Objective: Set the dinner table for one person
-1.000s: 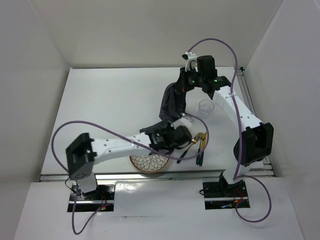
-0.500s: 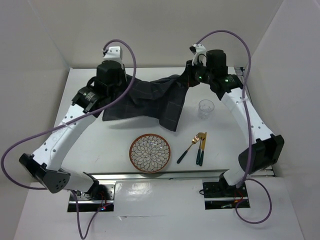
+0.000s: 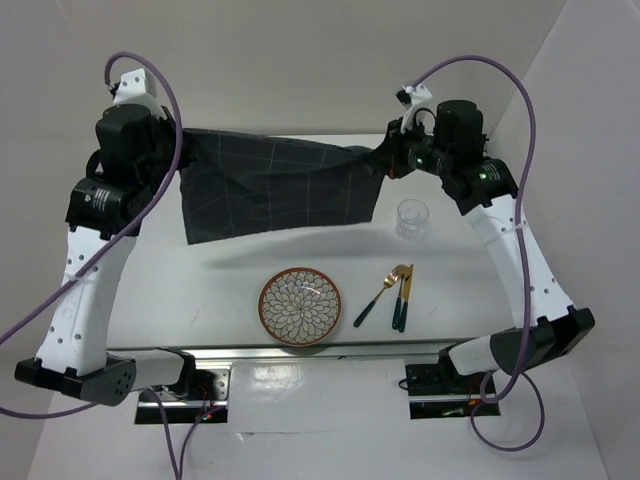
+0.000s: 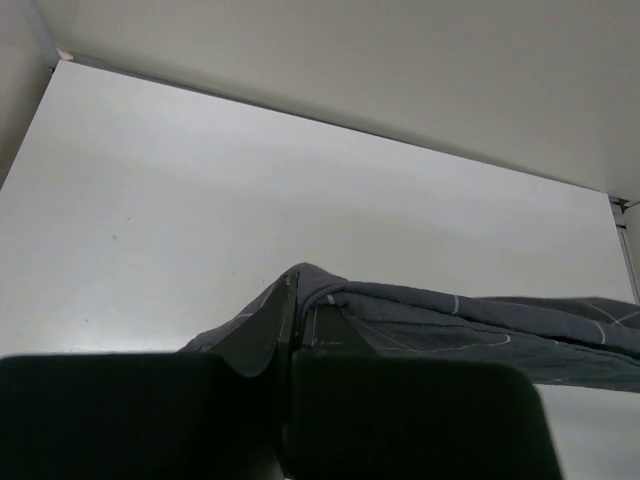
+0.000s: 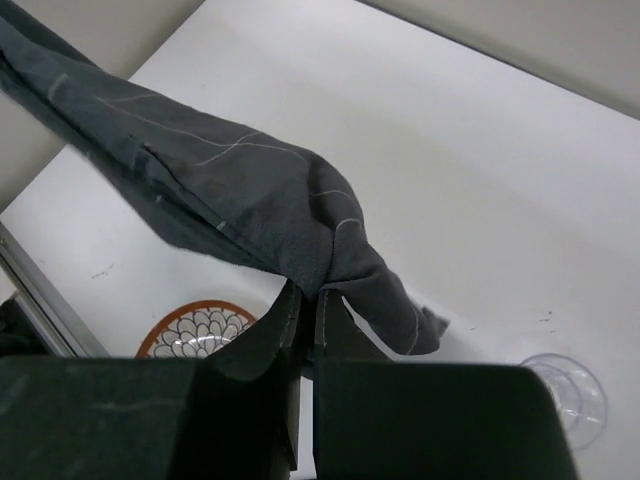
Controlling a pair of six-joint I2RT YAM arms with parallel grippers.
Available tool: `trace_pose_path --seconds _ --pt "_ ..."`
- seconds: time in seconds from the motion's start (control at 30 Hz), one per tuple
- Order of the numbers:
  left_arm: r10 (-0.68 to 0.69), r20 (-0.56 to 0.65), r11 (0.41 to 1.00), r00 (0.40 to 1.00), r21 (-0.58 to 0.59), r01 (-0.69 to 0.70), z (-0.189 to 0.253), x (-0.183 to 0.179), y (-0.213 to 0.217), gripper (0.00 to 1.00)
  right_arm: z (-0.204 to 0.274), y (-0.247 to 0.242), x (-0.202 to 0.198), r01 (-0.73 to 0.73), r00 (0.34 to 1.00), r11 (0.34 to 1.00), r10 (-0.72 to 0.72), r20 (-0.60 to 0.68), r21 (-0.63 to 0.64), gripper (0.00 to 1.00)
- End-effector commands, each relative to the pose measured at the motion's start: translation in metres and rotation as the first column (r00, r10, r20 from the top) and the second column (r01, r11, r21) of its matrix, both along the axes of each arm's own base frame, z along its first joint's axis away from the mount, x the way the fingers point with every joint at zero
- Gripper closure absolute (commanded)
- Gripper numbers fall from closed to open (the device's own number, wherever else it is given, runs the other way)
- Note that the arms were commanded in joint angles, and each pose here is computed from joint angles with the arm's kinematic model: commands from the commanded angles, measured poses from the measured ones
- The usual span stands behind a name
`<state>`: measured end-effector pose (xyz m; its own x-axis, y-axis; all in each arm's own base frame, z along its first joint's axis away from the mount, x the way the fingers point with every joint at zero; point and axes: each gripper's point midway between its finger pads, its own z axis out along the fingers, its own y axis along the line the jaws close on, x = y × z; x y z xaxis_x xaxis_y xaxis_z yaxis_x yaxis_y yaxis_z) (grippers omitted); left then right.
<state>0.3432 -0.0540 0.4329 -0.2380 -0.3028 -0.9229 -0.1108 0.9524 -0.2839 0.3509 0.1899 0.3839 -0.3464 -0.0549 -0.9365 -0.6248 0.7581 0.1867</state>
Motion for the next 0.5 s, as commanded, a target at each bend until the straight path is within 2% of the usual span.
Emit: trace_pose_path --seconds 0.0,0.1,0.17,0.2,0.23,0.27,0.3,0.33,0.37,0.4,0.43,0.47 --pt "0.005 -0.017 1.0 1.0 -0.015 -0.005 -0.005 0.028 0.008 1.0 -0.002 0.004 0.018 0.009 1.0 1.0 -0.009 0.017 -0.018 1.0" --pt "0.024 -0.073 0.999 0.997 -0.023 -0.025 -0.032 0.07 0.022 1.0 -0.02 0.007 0.057 0.028 0.999 0.999 -0.028 0.02 -0.025 1.0" --pt "0.024 -0.142 0.999 0.99 -0.028 -0.028 -0.064 0.106 0.027 1.0 -0.045 0.009 0.091 0.012 1.0 1.0 -0.012 -0.019 -0.007 1.0" --pt "0.026 -0.132 0.999 0.991 -0.042 -0.032 -0.062 0.121 0.029 1.0 -0.044 0.015 0.103 -0.003 1.0 1.0 0.003 -0.009 0.002 1.0" --pt "0.037 -0.153 0.998 0.988 -0.04 -0.044 -0.072 0.136 0.034 1.0 -0.079 0.016 0.129 0.002 0.998 1.0 -0.003 -0.07 -0.011 1.0" --pt "0.037 -0.171 0.998 0.985 -0.039 -0.045 -0.082 0.151 0.033 1.0 -0.09 0.02 0.144 0.002 0.997 1.0 -0.003 -0.079 -0.013 1.0" --pt "0.05 -0.212 0.997 0.976 -0.041 -0.06 -0.106 0.182 0.033 1.0 -0.077 0.019 0.164 0.016 0.999 1.0 -0.016 -0.042 0.006 0.99" --pt "0.052 -0.223 0.997 0.973 -0.048 -0.065 -0.116 0.198 0.032 1.0 -0.126 0.019 0.195 0.047 0.991 0.999 -0.047 -0.128 -0.007 0.9" --pt "0.064 -0.265 0.996 0.962 -0.047 -0.079 -0.133 0.209 0.032 0.92 -0.139 0.023 0.208 0.053 0.986 0.999 -0.053 -0.158 -0.003 0.68" --pt "0.064 -0.284 0.996 0.957 -0.044 -0.08 -0.152 0.238 0.031 0.42 -0.11 0.022 0.23 0.067 0.994 0.997 -0.064 -0.087 0.028 0.41" --pt "0.078 -0.308 0.993 0.948 -0.056 -0.1 -0.164 0.246 0.035 0.17 -0.12 0.025 0.242 0.08 0.99 0.996 -0.074 -0.118 0.048 0.13" --pt "0.082 -0.338 0.992 0.937 -0.062 -0.109 -0.175 0.25 0.035 0.0 -0.168 0.023 0.257 0.101 0.973 0.994 -0.092 -0.214 0.032 0.04"
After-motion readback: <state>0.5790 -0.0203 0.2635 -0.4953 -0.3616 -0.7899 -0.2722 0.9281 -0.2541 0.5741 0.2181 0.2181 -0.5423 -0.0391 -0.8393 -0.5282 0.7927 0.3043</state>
